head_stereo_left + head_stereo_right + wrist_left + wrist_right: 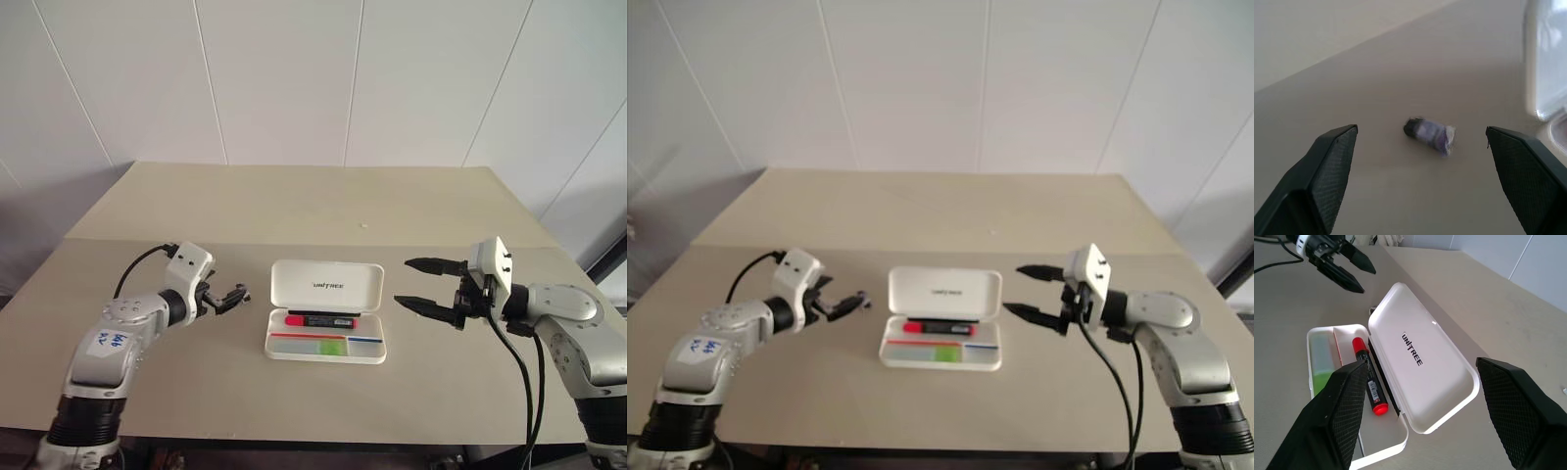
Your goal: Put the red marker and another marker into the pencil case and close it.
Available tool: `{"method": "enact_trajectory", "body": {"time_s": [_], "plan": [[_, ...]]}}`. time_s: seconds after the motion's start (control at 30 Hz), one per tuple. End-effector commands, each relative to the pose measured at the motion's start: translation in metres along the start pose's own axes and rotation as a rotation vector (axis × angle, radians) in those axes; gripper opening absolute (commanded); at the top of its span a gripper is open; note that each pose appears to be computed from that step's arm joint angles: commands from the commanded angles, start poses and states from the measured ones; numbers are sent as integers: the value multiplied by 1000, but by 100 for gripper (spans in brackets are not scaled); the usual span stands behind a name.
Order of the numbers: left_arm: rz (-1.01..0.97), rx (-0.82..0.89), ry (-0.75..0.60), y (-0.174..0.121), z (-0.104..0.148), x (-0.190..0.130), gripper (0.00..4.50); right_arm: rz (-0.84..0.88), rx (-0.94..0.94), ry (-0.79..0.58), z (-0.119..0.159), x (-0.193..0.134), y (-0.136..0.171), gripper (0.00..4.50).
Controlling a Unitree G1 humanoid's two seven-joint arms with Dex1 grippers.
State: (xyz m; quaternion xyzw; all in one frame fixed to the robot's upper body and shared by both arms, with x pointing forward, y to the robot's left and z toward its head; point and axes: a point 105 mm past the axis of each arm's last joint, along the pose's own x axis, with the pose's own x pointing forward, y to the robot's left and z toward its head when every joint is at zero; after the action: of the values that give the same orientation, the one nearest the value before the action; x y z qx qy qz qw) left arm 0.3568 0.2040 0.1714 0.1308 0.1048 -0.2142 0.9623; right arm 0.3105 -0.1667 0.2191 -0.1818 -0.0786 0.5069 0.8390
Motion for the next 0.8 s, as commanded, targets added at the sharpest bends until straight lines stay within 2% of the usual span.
{"method": "enact_trajectory", "body": {"time_s": [0.03, 0.33, 0.67, 0.8], "plan": [[128, -28, -18, 9, 1, 4, 447, 0, -39, -20, 10, -2, -1, 450], [249, -184, 17, -9, -11, 23, 447, 4, -39, -19, 10, -1, -1, 450], [307, -290, 42, -17, -8, 41, 447, 12, -37, -23, 10, 2, -1, 450], [294, -338, 113, -23, -15, 45, 447, 13, -36, -22, 9, 3, -1, 450]]}}
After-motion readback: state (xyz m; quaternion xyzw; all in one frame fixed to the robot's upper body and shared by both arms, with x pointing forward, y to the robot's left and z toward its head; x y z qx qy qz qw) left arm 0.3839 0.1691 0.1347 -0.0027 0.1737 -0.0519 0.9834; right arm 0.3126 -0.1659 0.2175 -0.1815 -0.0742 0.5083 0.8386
